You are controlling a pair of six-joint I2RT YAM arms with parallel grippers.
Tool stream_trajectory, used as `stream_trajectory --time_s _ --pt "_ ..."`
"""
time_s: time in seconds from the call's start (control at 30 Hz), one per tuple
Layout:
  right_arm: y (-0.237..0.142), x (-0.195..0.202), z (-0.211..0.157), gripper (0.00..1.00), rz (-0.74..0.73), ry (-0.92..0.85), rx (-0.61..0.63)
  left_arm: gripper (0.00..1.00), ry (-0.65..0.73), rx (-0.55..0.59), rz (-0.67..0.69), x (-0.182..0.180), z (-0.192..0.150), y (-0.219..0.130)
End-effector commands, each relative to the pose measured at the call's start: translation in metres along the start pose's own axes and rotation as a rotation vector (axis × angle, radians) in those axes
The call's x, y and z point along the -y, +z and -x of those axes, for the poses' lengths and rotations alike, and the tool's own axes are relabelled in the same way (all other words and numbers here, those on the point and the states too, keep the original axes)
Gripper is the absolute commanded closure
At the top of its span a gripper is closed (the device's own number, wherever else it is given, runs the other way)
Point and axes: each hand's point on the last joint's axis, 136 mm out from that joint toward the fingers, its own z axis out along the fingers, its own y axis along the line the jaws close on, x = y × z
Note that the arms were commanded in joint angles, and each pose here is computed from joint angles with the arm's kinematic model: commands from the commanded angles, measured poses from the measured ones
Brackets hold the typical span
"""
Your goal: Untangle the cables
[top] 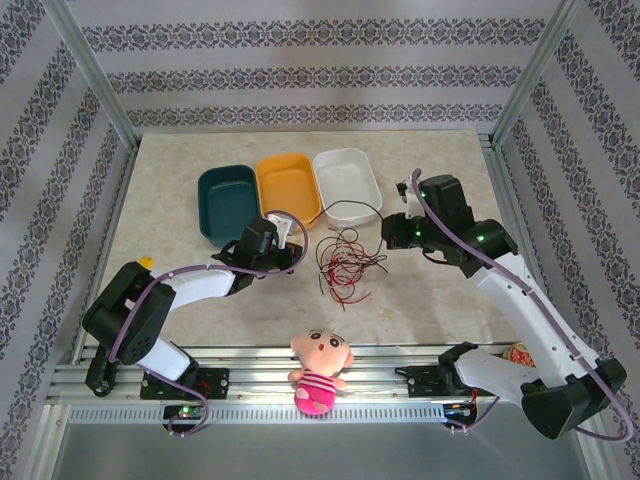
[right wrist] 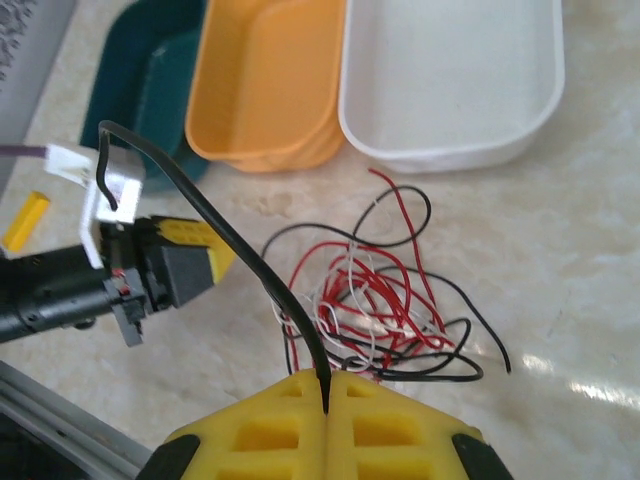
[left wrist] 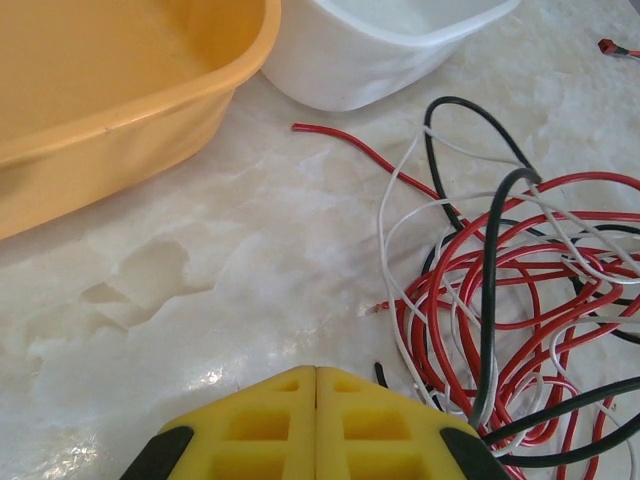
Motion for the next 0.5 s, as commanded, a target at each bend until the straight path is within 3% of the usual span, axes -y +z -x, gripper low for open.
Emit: stream_trajectory --time_s 0.0,0.33,0.47 --pt "-0.02 -0.021 0.034 1.0 0.072 -0.04 0.129 0.95 0.018 -0.017 0.009 -0.004 -0.003 -0.003" --pt "-0.039 -0.04 0.063 1.0 0.127 -0.075 0.234 0.94 0.015 -0.023 0.004 -0.004 -0.006 -0.002" --pt "-0.042 -0.049 0.071 1.0 0.16 -0.077 0.252 0.78 0.034 0.001 -0.053 0.008 0.002 -0.004"
